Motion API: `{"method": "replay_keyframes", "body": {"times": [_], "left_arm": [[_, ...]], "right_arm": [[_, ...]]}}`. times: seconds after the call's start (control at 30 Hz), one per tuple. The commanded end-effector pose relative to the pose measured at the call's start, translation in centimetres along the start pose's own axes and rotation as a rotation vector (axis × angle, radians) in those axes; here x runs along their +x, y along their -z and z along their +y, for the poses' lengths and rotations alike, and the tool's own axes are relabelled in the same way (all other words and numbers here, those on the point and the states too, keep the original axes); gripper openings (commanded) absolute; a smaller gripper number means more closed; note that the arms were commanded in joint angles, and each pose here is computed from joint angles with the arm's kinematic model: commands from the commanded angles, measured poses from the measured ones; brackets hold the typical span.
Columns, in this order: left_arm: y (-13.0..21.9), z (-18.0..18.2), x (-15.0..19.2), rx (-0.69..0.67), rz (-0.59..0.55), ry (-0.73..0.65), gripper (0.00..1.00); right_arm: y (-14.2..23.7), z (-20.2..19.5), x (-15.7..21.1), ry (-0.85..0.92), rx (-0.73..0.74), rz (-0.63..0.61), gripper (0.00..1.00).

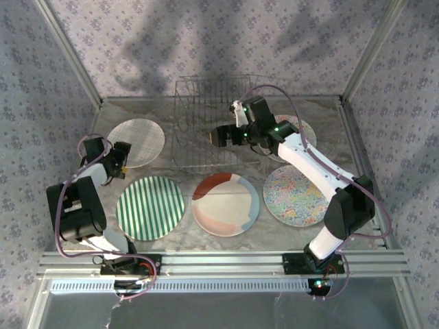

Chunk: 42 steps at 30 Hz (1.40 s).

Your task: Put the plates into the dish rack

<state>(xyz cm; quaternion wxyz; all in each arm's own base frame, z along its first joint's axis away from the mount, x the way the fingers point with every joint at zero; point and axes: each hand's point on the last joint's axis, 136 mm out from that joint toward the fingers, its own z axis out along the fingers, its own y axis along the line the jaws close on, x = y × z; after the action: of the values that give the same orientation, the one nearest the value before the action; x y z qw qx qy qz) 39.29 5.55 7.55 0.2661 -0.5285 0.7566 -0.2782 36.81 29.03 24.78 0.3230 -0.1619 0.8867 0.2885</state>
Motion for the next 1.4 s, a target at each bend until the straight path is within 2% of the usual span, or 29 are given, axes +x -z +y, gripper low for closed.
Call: {"method": "replay_keyframes", "body": {"times": [0.0,0.17,0.37,0.9,1.37], "left_arm": [[0.1,0.0,-0.2,0.011,-0.027,0.02,0.86],[-0.1,0.2,0.3,0.001,-0.013,0.025,0.86],[1.0,0.7,0.3,-0.022,-0.051,0.018,0.86],[-0.7,0.7,0.0,-0.061,-0.028,0.036,0.84],[-1.7,1.1,0.1,-0.074,-0.038,0.053,0.78]], "right_arm": [[-0.3,0.0,0.4,-0.008,-0.016,0.01,1.0],[-0.2,0.0,0.8,0.015,-0.024,0.028,1.0],[0.1,0.1,0.9,0.027,-0.032,0.032,1.0],[0.1,0.0,0.8,0.009,-0.041,0.032,1.0],[-0.1,-0.3,1.0,0.007,-0.033,0.039,1.0]]}}
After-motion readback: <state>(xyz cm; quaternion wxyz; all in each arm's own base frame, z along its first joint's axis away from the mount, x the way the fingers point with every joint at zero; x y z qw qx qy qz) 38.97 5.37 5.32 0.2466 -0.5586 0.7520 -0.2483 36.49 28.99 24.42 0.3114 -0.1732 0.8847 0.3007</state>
